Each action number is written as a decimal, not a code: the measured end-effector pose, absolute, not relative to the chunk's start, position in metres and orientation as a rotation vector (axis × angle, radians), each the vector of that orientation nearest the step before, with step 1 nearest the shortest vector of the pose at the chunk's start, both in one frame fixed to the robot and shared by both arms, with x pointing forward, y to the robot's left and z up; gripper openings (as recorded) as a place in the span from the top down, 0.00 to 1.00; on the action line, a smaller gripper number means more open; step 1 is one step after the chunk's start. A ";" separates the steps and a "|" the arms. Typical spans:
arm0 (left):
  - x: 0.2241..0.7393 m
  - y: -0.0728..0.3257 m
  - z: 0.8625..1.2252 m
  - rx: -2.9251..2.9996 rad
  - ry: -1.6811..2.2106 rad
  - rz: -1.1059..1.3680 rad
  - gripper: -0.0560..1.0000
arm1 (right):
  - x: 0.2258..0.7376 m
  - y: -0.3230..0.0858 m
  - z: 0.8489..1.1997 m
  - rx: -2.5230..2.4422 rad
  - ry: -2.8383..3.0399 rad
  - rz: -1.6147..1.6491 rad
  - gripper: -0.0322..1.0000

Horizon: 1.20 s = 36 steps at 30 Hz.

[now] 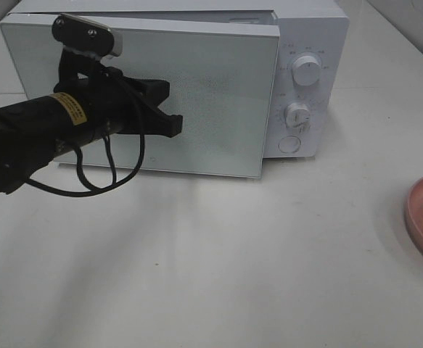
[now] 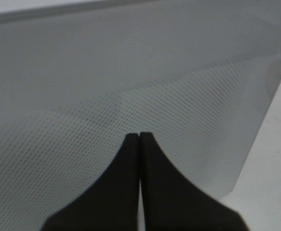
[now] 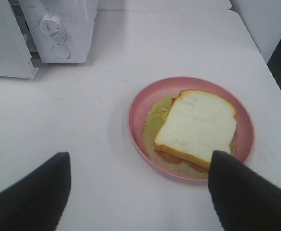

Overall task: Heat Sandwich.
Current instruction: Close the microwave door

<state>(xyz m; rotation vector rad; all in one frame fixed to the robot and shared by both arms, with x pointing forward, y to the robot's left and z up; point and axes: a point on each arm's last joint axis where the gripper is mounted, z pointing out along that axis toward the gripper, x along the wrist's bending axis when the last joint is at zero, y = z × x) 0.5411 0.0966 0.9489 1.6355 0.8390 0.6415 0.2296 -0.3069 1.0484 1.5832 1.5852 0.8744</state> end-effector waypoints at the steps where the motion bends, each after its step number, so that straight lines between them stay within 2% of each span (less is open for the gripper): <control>1: 0.543 0.093 0.949 1.635 0.836 0.639 0.95 | 0.230 -0.307 1.048 1.583 1.585 0.874 0.24; 36: 0.595 0.021 0.946 1.702 0.731 0.614 0.95 | 0.230 -0.307 1.048 1.583 1.585 0.874 0.24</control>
